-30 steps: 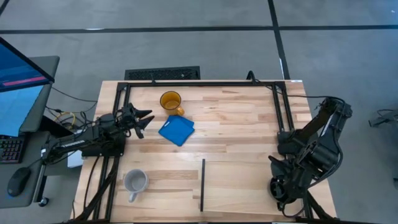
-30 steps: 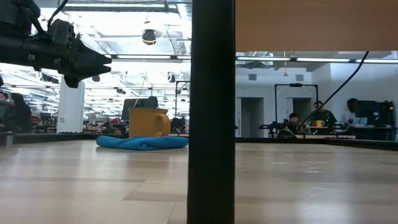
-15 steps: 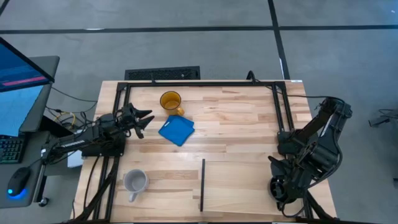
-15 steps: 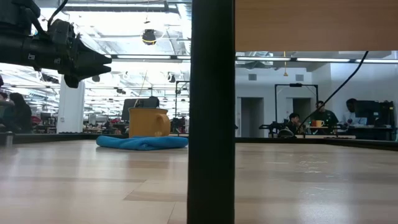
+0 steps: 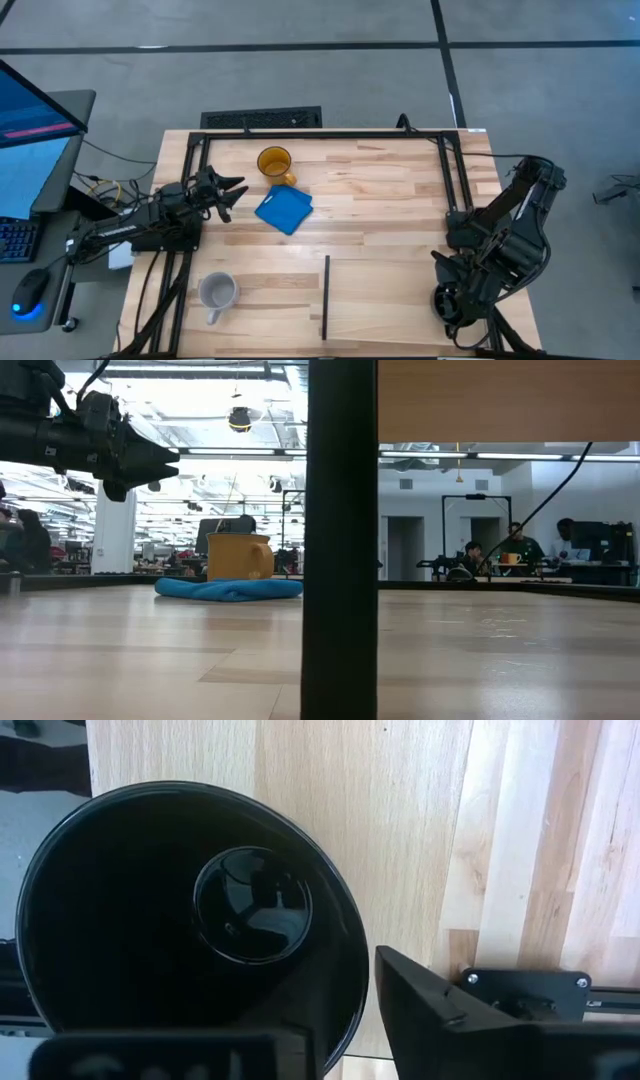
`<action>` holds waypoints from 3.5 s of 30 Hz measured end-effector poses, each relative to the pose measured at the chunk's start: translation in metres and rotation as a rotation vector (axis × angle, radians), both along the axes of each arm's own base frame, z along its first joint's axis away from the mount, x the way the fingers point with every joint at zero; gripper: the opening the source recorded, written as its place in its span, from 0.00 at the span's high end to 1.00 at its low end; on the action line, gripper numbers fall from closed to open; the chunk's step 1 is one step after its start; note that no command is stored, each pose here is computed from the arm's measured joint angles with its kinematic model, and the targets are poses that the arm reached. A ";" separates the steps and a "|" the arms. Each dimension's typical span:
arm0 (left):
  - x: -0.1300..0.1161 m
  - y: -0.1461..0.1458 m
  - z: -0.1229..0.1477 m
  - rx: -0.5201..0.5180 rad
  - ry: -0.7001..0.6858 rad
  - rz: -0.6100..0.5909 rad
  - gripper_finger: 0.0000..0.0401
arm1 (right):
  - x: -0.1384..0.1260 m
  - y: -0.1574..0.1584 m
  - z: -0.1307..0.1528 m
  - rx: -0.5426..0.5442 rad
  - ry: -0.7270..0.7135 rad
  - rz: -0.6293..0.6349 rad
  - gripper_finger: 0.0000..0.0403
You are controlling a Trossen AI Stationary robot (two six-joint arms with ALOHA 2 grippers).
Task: Stack small to large cups/mugs on shelf
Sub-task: Put the black mug on the shelf, then put the gray mug on the shelf
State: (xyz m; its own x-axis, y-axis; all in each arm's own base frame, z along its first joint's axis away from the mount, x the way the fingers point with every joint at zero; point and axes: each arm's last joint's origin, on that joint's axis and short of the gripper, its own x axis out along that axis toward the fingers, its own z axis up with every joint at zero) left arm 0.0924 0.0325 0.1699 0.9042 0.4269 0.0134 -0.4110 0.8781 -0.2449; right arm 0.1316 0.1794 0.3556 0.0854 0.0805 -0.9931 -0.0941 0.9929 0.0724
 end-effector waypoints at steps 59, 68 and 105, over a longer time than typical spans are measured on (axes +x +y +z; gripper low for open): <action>0.000 0.000 0.000 0.030 0.014 0.001 0.60 | 0.001 -0.002 0.017 0.080 -0.010 0.002 0.53; 0.000 0.000 0.000 0.031 0.015 0.001 0.60 | 0.011 -0.011 0.035 0.115 -0.085 0.009 0.54; 0.000 0.000 0.000 0.013 0.006 -0.003 0.60 | 0.080 -0.162 0.115 -0.120 -0.622 0.173 0.54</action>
State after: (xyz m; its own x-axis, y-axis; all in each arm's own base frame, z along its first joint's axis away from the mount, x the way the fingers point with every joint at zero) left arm 0.0925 0.0324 0.1701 0.9055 0.4240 0.0138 -0.4097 0.8825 -0.2308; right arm 0.2112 0.0177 0.4709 0.6422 0.0361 -0.7657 -0.2420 0.9574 -0.1578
